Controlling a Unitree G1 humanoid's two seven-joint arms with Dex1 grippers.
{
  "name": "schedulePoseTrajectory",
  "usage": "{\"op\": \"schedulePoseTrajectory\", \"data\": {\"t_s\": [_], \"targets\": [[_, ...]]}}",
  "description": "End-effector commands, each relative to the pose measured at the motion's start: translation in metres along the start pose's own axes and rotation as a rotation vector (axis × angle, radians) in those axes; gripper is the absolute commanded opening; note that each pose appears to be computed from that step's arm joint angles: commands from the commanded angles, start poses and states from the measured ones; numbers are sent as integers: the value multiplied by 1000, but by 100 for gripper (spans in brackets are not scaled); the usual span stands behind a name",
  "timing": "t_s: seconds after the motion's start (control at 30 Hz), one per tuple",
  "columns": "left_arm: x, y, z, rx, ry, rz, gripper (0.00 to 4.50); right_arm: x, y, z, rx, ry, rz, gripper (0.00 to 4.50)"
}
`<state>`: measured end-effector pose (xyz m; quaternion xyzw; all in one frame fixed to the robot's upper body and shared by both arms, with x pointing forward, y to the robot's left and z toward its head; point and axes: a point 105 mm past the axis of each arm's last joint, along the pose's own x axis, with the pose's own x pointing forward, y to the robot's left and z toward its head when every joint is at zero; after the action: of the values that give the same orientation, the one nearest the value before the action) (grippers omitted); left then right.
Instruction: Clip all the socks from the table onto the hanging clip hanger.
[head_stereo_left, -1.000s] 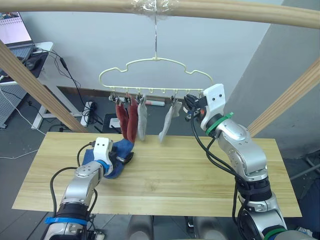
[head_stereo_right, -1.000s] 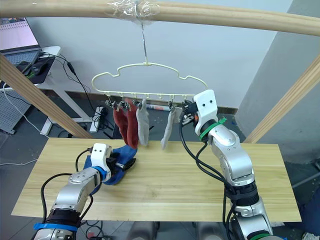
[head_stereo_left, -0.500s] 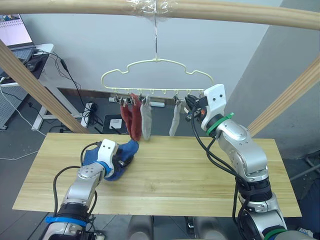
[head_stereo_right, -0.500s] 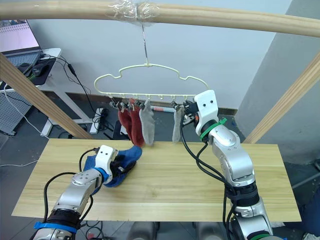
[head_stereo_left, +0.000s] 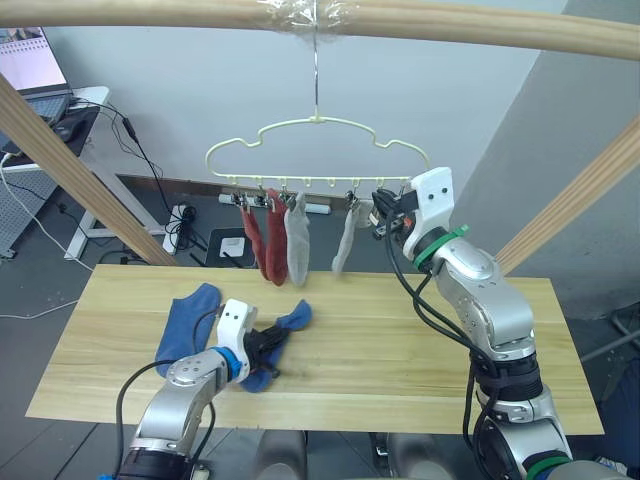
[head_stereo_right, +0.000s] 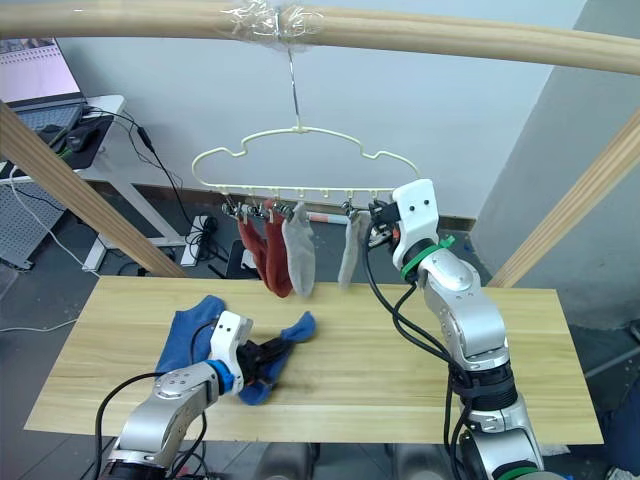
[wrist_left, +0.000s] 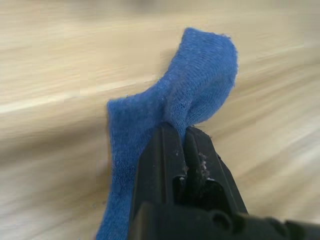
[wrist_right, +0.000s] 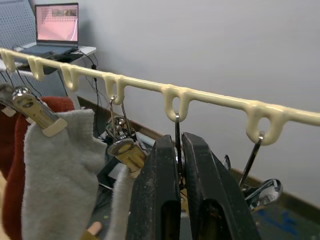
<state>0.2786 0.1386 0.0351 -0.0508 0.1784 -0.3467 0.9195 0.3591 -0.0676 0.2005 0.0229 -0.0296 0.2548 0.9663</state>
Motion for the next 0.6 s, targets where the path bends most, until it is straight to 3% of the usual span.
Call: {"op": "schedulePoseTrajectory", "data": {"t_s": [0.03,0.13,0.3,0.47,0.6], "targets": [[-1,-29,36,-22,-115,-146,3,-7,-20,-15,231,116,-69,0],[5,-45,59,-23,-187,-203,3,-9,-25,-8,495,138,-69,0],[15,-53,86,-14,-264,-210,3,-11,-15,0,664,191,26,0],[20,-53,108,0,-345,-193,3,-15,-6,3,707,228,80,0],[20,-53,113,8,-353,-198,3,-16,-4,1,708,247,77,0]]}}
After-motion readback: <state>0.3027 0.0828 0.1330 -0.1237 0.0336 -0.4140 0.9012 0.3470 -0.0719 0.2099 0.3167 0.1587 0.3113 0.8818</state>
